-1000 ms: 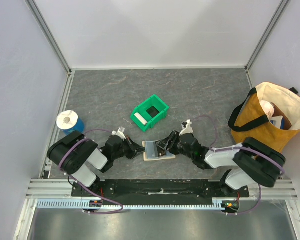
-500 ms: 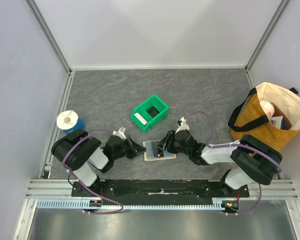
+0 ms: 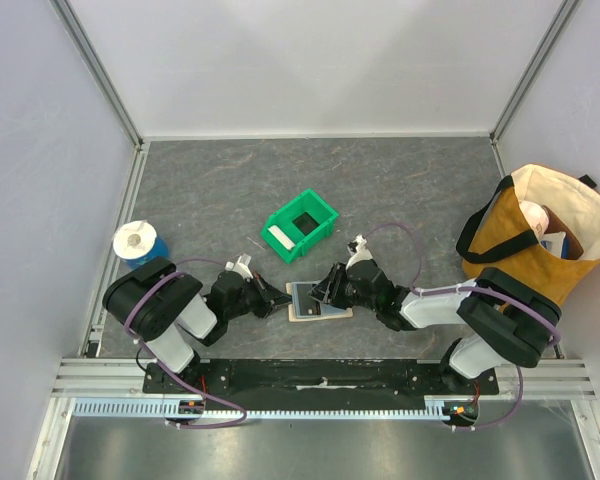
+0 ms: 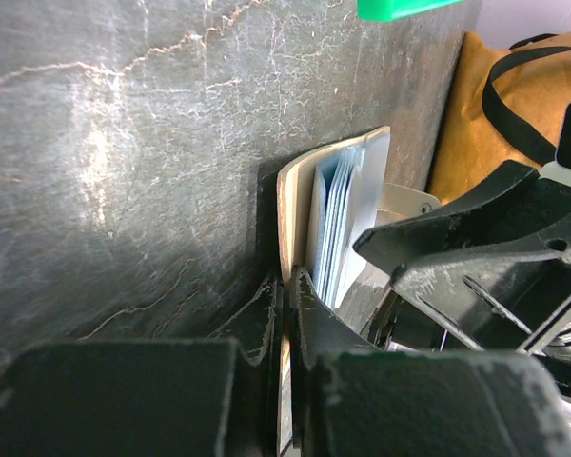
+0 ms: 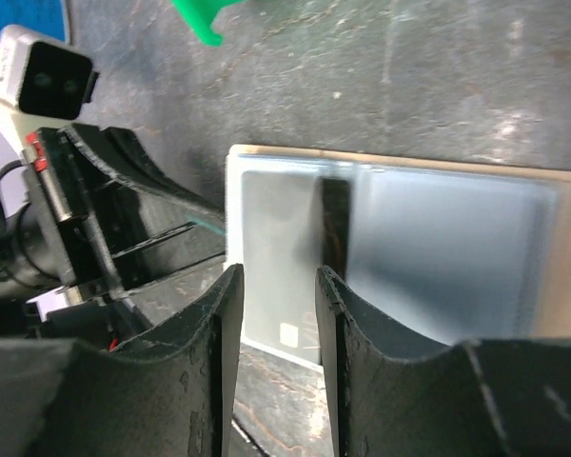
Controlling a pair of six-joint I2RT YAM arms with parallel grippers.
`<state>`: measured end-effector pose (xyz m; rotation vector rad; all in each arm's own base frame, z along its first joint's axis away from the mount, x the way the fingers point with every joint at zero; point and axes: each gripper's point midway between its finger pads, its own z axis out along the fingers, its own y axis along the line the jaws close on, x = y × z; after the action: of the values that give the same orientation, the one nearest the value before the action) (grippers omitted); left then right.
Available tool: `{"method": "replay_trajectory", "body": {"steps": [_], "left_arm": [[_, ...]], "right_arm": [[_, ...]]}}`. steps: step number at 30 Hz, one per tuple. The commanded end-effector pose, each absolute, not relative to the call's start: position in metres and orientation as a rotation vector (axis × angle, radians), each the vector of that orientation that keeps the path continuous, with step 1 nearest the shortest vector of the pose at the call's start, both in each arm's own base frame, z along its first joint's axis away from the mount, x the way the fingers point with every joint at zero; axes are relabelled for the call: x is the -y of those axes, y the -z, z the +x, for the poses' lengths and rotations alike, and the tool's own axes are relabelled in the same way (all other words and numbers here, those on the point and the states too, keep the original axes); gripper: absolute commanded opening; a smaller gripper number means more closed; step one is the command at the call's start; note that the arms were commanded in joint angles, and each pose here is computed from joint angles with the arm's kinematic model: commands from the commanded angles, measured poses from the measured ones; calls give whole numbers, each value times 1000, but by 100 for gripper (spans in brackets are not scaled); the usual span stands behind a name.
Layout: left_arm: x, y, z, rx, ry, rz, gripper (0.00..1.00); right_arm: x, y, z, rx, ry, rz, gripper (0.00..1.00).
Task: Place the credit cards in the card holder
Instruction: Insert the credit card into the card holder.
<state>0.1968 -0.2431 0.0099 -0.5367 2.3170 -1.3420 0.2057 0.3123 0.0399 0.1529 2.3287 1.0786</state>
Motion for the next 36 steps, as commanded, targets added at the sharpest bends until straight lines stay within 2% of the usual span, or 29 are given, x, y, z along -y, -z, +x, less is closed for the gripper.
{"method": "replay_trajectory", "body": {"steps": [1,6,15,29,34,36], "left_arm": [[197,64,139,-2640,1005,-659,2],[197,63,140,-2637,1009,-659,2],[197,63,140,-2633,1013,-654,2],[198,62,139,-2632,1026,-639,2],[199,62,140,-2630,1030,-633,2],[199,62,140,-2631,1029,-635,2]], "right_arm": [[-334,-71,203,-2249,-1249,102,42],[-343,-71,198,-2242,-1333,105,40],[-300,-54,216,-2280,-964,130,48],[-326,-39,206,-2347,-1076,60,50],[-335,-50,205,-2305,-1148,33,45],[-336,-57,206,-2280,-1157,23,38]]}}
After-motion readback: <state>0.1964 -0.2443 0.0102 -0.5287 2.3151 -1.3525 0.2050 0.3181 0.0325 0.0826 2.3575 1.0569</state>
